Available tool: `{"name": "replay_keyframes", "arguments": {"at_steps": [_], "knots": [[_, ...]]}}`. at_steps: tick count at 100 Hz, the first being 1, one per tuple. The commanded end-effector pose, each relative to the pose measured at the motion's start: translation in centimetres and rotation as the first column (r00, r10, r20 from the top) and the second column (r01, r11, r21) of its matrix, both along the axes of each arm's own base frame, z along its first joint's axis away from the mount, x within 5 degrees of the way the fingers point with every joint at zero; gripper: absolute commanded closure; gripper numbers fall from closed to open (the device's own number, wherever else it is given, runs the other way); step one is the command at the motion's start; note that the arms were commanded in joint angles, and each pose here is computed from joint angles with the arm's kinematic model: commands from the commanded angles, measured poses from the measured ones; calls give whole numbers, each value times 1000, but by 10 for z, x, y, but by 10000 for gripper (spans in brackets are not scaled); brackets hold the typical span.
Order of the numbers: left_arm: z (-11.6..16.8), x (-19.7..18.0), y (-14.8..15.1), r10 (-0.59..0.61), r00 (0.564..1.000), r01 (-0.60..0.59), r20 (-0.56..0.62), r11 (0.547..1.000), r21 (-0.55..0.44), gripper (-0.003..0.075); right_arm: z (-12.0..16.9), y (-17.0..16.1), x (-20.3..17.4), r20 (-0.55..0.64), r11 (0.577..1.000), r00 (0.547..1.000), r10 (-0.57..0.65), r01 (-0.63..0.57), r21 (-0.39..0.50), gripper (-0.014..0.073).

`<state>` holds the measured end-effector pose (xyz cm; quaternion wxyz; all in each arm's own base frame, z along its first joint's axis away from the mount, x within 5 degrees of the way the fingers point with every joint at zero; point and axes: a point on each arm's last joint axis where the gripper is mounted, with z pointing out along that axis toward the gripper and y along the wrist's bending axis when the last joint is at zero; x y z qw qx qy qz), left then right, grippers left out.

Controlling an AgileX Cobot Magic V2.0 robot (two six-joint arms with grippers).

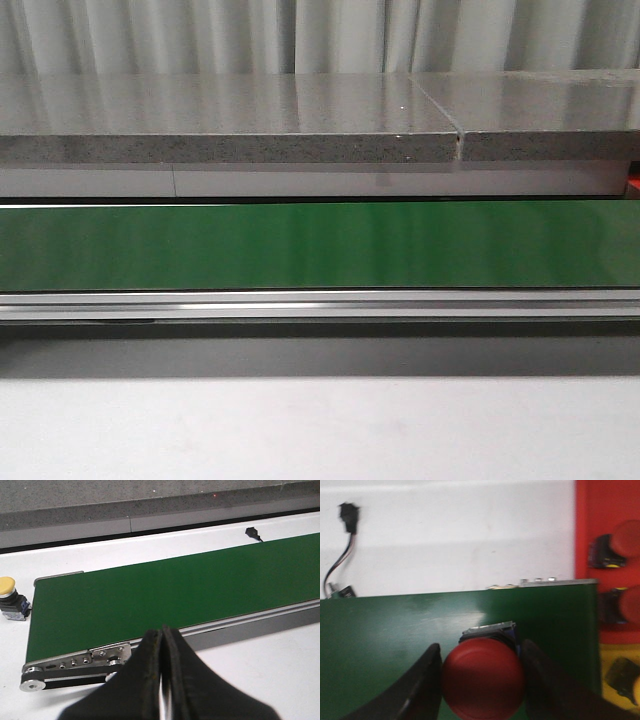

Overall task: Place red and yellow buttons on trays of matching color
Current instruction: 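Lift the red button off the belt with the right gripper, then carry the red button into the red tray and release it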

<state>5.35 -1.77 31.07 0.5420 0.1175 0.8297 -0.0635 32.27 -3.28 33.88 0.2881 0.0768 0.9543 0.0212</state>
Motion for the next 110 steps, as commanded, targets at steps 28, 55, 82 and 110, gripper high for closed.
{"name": "replay_keyframes", "arguments": {"at_steps": [28,55,82,110], "knots": [[13,2,-1,-1,997,4,78,999,-36,741,29,-76,-16,184,958,941,-285,287,18,410],[13,2,-1,-1,997,4,78,999,-36,741,20,-106,-17,180,928,912,-368,371,17,410],[13,2,-1,-1,997,4,78,999,-36,741,12,-139,-11,194,880,859,-473,472,54,410],[13,2,-1,-1,997,4,78,999,-36,741,3,-162,30,158,881,867,-472,470,55,410]]}}
